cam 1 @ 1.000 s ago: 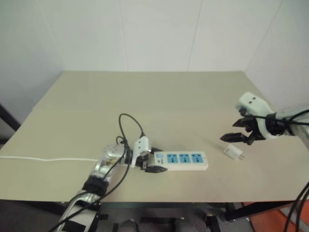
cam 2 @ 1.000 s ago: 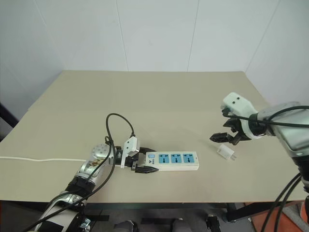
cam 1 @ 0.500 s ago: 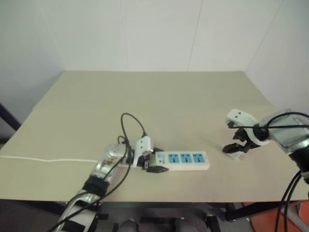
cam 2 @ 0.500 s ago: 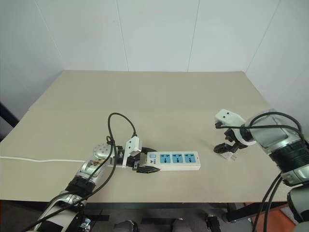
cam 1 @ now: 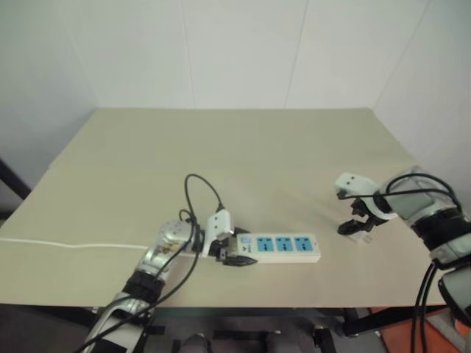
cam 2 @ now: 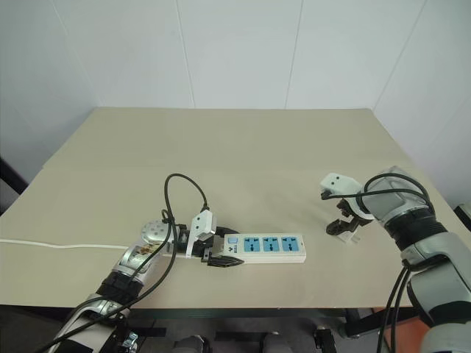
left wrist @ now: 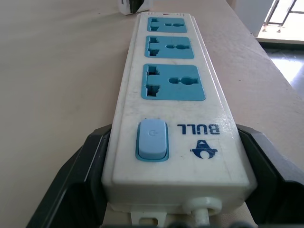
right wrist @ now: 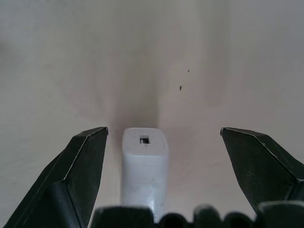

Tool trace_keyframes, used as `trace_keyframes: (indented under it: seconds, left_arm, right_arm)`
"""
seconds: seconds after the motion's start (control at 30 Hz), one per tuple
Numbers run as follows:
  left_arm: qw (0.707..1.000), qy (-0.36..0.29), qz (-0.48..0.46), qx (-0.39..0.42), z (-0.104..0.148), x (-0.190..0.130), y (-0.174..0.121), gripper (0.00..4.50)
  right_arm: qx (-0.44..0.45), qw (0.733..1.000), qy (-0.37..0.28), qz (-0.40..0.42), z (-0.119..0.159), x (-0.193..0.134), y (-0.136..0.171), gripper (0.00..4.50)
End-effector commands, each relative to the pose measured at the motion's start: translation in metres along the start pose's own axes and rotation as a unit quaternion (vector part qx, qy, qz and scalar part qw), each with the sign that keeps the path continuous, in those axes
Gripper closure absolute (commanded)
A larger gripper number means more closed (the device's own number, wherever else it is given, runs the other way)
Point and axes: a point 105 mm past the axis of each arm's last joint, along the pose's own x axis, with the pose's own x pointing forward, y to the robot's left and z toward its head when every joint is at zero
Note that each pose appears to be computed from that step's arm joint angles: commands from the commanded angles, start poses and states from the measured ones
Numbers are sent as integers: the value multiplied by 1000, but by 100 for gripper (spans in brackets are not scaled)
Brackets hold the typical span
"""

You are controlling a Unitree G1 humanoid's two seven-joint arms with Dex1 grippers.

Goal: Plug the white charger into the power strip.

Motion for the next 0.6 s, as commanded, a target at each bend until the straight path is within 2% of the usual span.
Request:
trace_keyframes:
  seconds: [0.03,0.4,0.6]
  left_arm:
    - [1000,10,-17,4,-1,3,-6,120]
    - [1000,14,-9,2,-3,-2,-7,120]
    - [1000,18,-9,2,-4,-3,-6,120]
  right_arm:
    - [-12,1000,7,-11,1,-7,-9,0]
    - [-18,999,17,26,2,2,-2,0]
    - [-30,999,13,44,3,0,6,181]
